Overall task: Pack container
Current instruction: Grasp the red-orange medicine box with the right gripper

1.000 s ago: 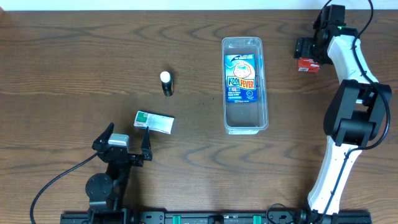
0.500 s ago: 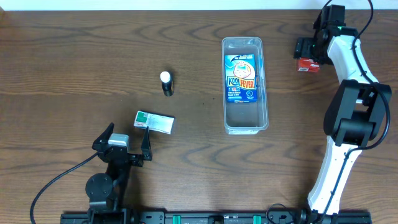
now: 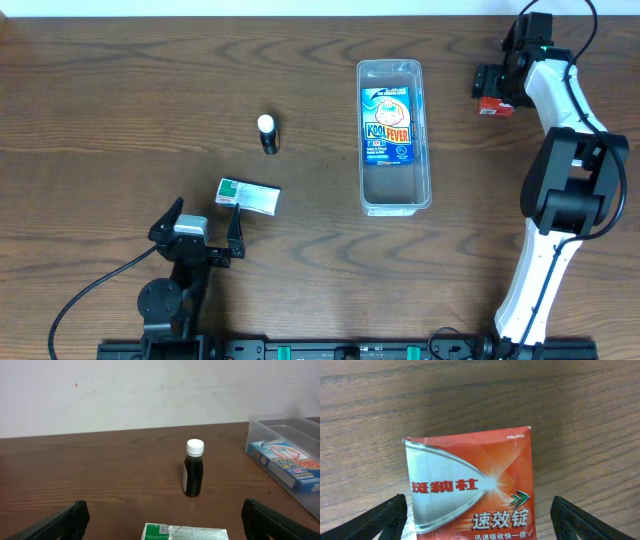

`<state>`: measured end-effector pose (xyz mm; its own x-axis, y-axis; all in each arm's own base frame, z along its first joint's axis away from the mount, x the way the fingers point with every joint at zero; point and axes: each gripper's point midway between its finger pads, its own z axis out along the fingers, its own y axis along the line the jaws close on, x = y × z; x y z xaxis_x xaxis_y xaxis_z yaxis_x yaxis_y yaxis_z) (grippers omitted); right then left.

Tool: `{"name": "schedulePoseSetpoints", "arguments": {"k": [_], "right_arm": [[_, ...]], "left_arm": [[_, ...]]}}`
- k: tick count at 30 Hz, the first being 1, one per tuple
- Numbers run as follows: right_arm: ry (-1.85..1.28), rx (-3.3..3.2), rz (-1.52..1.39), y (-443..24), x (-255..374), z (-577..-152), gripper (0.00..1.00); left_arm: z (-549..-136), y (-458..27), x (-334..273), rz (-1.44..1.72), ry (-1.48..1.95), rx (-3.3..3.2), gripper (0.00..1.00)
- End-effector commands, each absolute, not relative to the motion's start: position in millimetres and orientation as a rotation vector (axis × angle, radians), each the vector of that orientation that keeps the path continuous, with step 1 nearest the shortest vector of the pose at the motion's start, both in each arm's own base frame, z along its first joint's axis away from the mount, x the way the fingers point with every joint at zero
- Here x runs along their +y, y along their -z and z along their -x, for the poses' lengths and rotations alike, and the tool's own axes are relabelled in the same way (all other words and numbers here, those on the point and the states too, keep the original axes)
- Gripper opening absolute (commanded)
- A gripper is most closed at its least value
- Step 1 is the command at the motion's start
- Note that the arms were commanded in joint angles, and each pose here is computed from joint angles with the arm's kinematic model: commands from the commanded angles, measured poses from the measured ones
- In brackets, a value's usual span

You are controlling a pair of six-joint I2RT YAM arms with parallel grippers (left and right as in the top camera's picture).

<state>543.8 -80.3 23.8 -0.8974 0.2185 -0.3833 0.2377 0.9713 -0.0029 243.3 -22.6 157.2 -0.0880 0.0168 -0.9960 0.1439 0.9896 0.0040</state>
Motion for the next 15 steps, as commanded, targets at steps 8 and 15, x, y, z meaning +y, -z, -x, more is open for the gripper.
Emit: {"name": "schedulePoseSetpoints", "arguments": {"k": [8, 15], "right_arm": [[0.114, 2.753, -0.345, -12.9, -86.8, -537.6, 0.9], [0.114, 2.75, -0.344, -12.4, -86.9, -538.1, 0.9]], "left_arm": [[-242.9, -141.5, -21.4, -0.122, 0.103, 1.702, 0.98], [-243.1, -140.1, -21.4, -0.122, 0.104, 1.708, 0.98]]}}
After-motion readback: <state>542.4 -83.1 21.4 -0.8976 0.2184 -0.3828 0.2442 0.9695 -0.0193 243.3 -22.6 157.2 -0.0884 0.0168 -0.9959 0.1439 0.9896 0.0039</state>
